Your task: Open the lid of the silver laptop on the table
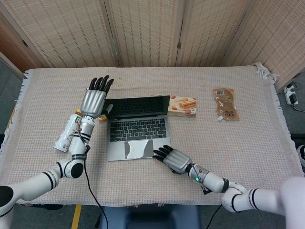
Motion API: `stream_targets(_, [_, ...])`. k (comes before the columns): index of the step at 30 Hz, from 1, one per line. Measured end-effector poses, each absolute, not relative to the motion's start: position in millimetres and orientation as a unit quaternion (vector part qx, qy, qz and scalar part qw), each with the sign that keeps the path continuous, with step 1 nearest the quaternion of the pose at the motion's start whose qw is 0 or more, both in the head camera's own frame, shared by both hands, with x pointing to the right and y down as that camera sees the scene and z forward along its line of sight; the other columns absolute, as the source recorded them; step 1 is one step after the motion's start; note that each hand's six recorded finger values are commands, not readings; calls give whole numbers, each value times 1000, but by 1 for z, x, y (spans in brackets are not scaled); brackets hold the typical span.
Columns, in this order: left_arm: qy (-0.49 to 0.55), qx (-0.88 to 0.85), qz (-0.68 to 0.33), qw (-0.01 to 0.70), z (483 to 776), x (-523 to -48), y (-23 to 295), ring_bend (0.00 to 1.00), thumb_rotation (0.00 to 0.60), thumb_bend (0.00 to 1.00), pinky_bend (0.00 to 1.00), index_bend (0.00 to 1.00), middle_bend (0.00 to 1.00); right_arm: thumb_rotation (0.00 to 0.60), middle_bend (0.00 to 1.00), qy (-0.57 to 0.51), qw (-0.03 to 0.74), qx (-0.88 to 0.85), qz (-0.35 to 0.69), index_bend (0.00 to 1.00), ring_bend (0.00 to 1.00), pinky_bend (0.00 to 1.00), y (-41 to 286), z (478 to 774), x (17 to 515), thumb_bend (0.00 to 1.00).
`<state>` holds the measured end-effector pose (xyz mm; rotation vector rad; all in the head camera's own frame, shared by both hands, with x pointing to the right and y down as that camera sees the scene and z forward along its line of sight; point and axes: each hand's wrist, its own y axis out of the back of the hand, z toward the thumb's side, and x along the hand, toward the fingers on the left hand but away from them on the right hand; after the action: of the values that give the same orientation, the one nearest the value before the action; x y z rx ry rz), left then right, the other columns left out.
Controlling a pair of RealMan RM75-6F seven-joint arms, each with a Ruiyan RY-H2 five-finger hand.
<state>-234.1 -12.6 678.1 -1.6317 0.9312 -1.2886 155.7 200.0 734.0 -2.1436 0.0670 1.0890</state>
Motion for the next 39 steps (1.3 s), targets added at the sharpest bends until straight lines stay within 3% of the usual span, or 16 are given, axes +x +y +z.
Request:
stream_targets(10, [379,-626,-553,398,687,-261,-29,0,600,357,0,0,0,600,35,24,361,-831,424,0,40,0,198,735,155,1000])
stream_targets(19, [387,-626,-561,380,689,-276,-28,0,600,357,0,0,0,600,35,23,364,-829,424,0,40,0,198,735,156,1000])
stream_targets(25, [399,-640,-547,363,678,-287,-20,0,600,357,0,0,0,600,38,-4,377,-830,411,0,44,0,191,720,158,1000])
stream_targets(33, [407,-655,-536,345,656,-316,22,0,600,357,0,2,1,600,59,-98,395,-822,398,0,90,0,168,679,186,997])
stream_targets(39, [423,-642,-550,326,645,-362,81,0,600,358,0,26,23,600,67,-172,405,-782,442,0,104,0,154,646,255,827])
